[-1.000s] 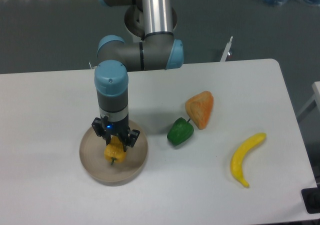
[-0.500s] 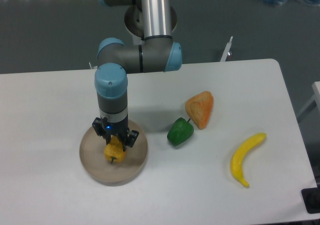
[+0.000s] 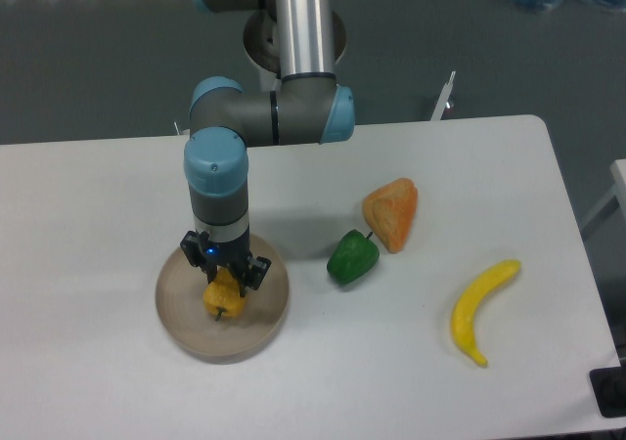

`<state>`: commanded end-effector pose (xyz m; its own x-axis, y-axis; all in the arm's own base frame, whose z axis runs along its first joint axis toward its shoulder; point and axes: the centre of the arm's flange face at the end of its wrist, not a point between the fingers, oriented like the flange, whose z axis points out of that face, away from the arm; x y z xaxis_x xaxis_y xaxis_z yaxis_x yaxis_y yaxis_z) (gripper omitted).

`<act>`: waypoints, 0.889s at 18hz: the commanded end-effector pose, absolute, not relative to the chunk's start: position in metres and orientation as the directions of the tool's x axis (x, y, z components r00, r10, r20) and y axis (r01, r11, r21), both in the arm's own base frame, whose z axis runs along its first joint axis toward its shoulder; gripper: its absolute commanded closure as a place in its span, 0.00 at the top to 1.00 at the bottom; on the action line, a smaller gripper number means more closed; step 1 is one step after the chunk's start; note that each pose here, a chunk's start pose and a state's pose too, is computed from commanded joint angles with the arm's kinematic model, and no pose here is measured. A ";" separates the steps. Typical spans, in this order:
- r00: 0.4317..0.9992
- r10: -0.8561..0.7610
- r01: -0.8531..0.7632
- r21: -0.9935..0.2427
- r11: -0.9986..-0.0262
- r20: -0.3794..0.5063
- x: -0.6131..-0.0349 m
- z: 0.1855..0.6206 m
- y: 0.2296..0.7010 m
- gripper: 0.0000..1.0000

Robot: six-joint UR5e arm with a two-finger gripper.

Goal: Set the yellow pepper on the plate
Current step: 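Lower the yellow pepper onto the plate and open the gripper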

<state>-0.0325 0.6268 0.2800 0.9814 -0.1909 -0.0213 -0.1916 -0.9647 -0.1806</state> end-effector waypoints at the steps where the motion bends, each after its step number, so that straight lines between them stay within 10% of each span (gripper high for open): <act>1: 0.981 -0.191 -0.192 -0.181 -0.965 -0.021 -0.033 0.280 0.627 0.45; 5: 0.981 -0.191 -0.192 -0.181 -0.965 -0.021 -0.033 0.280 0.627 0.47; 16: 0.982 -0.183 -0.187 -0.220 -0.957 -0.037 -0.038 0.303 0.631 1.00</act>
<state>-0.0383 0.6315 0.3029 0.9824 -0.1831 -0.0366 -0.1866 -0.9575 -0.2199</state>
